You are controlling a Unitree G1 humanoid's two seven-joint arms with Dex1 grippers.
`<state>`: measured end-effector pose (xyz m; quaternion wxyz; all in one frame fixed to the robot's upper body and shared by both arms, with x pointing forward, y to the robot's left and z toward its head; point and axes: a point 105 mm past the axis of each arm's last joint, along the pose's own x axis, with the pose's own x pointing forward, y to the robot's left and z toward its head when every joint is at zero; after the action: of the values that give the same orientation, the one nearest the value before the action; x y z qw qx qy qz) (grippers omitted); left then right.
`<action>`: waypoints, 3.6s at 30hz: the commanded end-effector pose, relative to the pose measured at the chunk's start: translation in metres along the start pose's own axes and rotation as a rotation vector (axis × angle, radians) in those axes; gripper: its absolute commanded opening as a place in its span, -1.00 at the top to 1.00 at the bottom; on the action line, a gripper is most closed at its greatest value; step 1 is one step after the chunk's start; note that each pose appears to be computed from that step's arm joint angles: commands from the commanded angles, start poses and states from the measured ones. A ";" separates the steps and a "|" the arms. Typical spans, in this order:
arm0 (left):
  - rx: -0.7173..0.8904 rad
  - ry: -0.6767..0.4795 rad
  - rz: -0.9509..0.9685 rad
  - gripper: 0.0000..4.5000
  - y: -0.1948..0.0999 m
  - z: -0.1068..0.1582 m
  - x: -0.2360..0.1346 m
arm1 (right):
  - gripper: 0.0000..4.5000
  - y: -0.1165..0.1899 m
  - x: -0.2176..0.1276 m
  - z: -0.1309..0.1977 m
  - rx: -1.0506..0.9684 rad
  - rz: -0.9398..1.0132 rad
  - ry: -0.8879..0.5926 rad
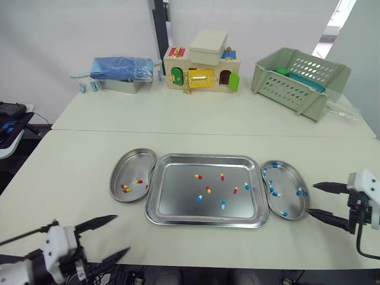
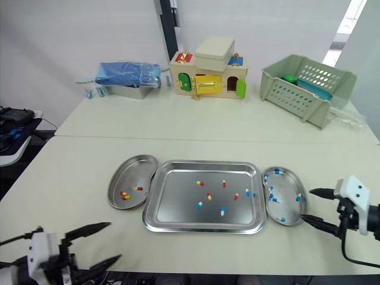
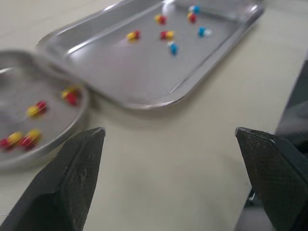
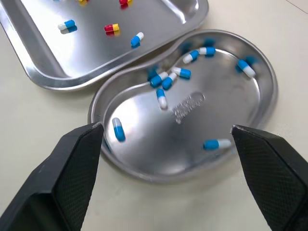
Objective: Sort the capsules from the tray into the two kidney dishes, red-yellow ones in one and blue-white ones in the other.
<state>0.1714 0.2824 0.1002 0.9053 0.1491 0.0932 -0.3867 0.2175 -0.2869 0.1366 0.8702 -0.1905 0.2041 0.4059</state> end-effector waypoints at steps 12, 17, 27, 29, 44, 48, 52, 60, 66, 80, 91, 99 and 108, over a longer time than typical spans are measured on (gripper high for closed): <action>0.104 0.199 0.313 -1.00 0.114 0.005 -0.051 | -0.98 0.000 -0.026 -0.028 0.005 -0.014 0.055; 0.097 0.212 0.247 -1.00 0.111 0.002 -0.034 | -0.98 -0.002 -0.027 -0.027 -0.002 -0.027 0.043; 0.105 0.041 -0.056 -1.00 0.030 0.009 -0.002 | -0.98 0.034 0.010 0.065 -0.170 0.202 -0.136; 0.098 0.003 -0.082 -1.00 0.014 0.012 0.004 | -0.98 0.044 0.018 0.082 -0.186 0.254 -0.165; 0.060 -0.199 -0.100 -1.00 -0.063 0.003 0.019 | -0.98 0.076 0.097 0.140 -0.333 0.539 -0.143; 0.069 -0.236 -0.095 -1.00 -0.070 0.007 0.026 | -0.98 0.080 0.122 0.154 -0.383 0.568 -0.157; 0.070 -0.272 -0.096 -1.00 -0.075 0.012 0.034 | -0.98 0.088 0.150 0.163 -0.457 0.620 -0.128; 0.048 -0.280 -0.097 -1.00 -0.083 0.010 0.039 | -0.98 0.110 0.192 0.168 -0.602 0.658 -0.028; 0.048 -0.287 -0.084 -1.00 -0.084 0.010 0.041 | -0.81 0.112 0.212 0.159 -0.680 0.651 0.024; 0.048 -0.274 -0.070 -1.00 -0.086 0.010 0.040 | -0.09 0.116 0.234 0.147 -0.758 0.654 0.074; 0.045 -0.259 -0.062 -1.00 -0.085 0.009 0.039 | -0.09 0.118 0.244 0.130 -0.742 0.668 0.141; 0.043 -0.253 -0.064 -1.00 -0.085 0.008 0.039 | 0.11 0.119 0.247 0.127 -0.735 0.668 0.146; 0.041 -0.247 -0.065 -1.00 -0.085 0.006 0.038 | 0.99 0.117 0.247 0.125 -0.734 0.664 0.161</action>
<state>0.1386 0.2008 0.0757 0.8965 0.1124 -0.0165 -0.4282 0.2972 0.0023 0.0999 0.5554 -0.4395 0.1567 0.6883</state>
